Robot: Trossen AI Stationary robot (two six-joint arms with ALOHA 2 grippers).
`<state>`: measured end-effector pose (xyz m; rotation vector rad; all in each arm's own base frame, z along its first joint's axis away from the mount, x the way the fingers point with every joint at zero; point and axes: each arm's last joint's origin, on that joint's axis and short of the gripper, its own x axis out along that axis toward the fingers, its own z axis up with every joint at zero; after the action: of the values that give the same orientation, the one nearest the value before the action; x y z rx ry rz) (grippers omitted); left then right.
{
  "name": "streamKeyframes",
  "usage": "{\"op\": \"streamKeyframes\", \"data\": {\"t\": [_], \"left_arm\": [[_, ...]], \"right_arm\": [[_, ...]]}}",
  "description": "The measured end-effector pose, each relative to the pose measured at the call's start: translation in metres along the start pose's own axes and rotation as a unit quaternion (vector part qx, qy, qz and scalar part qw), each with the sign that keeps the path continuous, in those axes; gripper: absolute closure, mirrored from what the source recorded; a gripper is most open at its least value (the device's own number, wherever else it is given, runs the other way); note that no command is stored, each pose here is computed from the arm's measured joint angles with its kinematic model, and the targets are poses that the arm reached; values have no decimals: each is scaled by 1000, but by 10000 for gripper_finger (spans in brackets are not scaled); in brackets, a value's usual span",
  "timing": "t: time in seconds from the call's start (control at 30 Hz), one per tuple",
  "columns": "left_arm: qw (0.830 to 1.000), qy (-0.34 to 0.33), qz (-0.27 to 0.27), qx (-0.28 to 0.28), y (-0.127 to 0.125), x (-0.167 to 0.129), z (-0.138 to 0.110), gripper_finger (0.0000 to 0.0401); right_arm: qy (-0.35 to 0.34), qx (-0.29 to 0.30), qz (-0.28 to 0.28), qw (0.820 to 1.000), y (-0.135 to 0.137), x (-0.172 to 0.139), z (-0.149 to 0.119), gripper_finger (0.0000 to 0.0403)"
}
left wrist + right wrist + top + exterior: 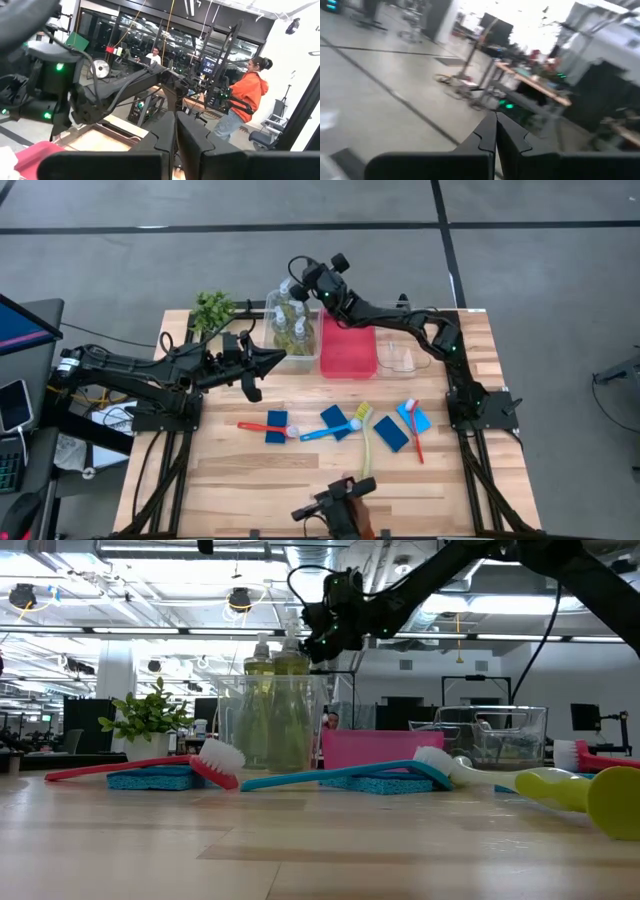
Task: Pick & Place Kitchen Sink Supplies
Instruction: Adjust the yellow dish soap in the transparent container, then put the blue sponge into the red bin
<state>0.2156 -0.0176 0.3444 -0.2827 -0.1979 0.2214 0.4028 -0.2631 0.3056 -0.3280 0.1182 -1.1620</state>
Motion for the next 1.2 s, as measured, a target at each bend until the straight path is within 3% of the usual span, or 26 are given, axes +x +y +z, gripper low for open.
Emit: {"op": "streamKeyframes", "data": {"t": [0.37,0.67,0.77,0.9,1.03,1.2], "left_arm": [[1000,3,1,1,0,0,-1,385],[1000,3,1,1,0,0,-1,385],[1000,3,1,4,0,0,-1,385],[1000,3,1,22,0,0,-1,385],[1000,2,1,28,1,0,0,385],[1000,3,1,31,0,0,0,385]], "right_arm": [[59,-124,-127,982,-19,2,2,402],[62,-107,-162,979,-68,-23,53,402],[74,-86,-129,985,-87,-36,67,402],[99,-21,-3,995,-115,-56,76,402],[126,31,116,985,-143,-72,78,402],[120,62,142,981,-168,-103,73,402]]}}
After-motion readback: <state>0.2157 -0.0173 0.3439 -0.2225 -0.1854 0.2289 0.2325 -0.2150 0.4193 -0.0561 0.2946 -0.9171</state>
